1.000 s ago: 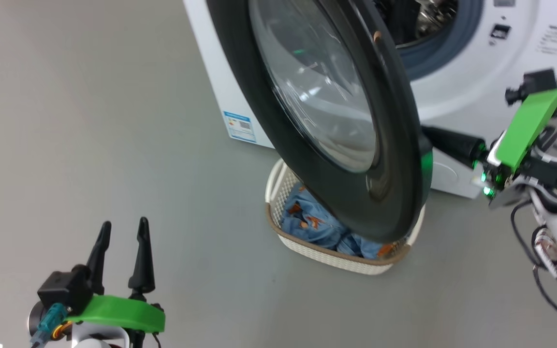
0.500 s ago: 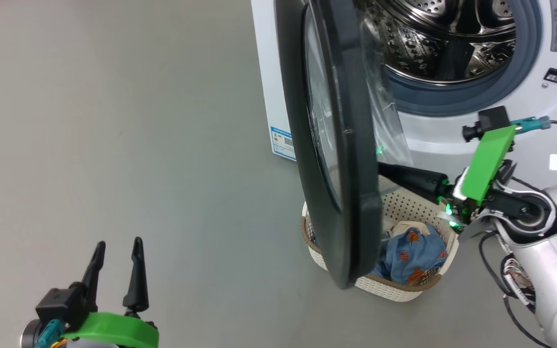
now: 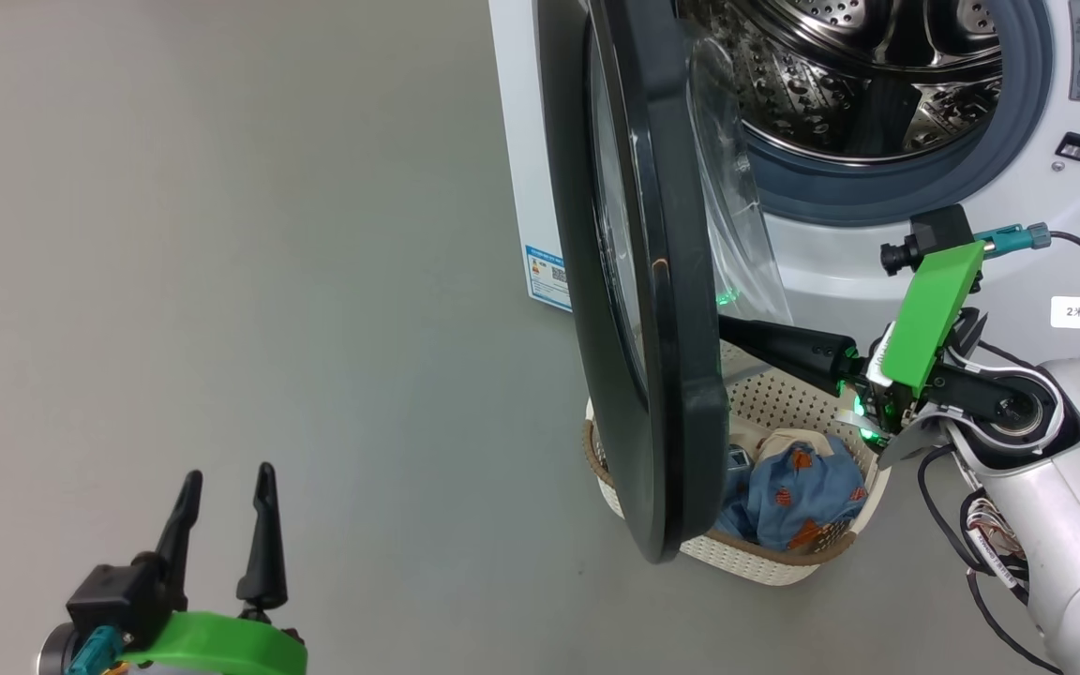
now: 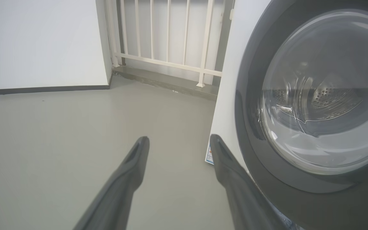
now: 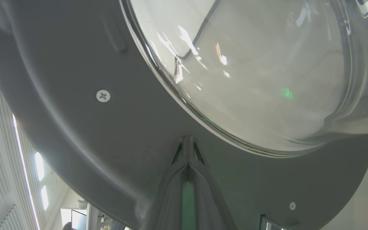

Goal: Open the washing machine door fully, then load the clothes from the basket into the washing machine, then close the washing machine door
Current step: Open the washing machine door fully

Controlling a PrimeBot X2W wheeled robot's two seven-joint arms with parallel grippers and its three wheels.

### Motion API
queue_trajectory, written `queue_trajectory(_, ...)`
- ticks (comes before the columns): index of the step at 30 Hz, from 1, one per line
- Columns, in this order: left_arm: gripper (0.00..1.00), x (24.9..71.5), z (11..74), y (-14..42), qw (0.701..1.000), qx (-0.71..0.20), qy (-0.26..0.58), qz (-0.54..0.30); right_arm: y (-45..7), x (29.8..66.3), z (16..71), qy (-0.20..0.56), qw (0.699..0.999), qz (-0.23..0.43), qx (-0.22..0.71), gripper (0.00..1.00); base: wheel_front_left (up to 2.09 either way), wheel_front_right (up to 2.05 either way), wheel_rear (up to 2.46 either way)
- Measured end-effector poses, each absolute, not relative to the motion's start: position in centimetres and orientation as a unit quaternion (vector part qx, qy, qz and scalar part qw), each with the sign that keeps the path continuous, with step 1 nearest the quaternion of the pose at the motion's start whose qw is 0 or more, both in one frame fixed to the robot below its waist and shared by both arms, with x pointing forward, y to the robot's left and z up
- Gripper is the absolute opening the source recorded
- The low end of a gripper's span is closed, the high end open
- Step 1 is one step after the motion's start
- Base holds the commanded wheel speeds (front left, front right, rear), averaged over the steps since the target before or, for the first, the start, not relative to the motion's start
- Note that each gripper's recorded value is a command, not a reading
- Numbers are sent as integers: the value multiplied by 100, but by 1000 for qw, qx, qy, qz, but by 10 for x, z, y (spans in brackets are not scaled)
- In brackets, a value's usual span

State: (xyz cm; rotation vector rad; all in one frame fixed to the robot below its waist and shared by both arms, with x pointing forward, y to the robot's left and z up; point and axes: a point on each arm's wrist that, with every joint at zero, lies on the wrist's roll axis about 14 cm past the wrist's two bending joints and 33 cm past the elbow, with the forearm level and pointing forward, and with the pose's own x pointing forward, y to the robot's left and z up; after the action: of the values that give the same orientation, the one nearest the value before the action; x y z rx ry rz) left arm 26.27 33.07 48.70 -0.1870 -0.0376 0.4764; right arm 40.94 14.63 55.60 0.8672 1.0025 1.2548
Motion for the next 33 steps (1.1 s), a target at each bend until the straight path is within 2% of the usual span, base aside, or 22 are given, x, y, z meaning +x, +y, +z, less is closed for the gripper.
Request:
queue_trajectory(11, 100, 271, 485, 317, 973, -96, -15, 210, 133, 419, 574, 397, 634, 539, 388, 0, 0, 0, 0)
queue_trajectory(13, 100, 274, 486, 315, 974, -96, -16, 205, 128, 419, 576, 392, 638, 537, 390, 26, 0, 0, 0)
queue_trajectory(16, 100, 284, 487, 308, 977, -98, -17, 188, 115, 419, 579, 377, 650, 530, 392, 50, 0, 0, 0)
queue_trajectory(19, 100, 293, 487, 299, 980, -100, -17, 170, 104, 421, 585, 354, 668, 524, 392, 91, 0, 0, 0)
queue_trajectory(20, 100, 296, 488, 296, 981, -101, -18, 165, 100, 421, 587, 346, 674, 522, 393, 100, 0, 0, 0)
queue_trajectory(24, 100, 310, 488, 283, 985, -102, -16, 140, 80, 425, 591, 316, 699, 502, 399, 100, 0, 0, 0)
queue_trajectory(33, 100, 340, 489, 251, 990, -111, -15, 88, 24, 437, 607, 209, 778, 440, 396, 100, 0, 0, 0)
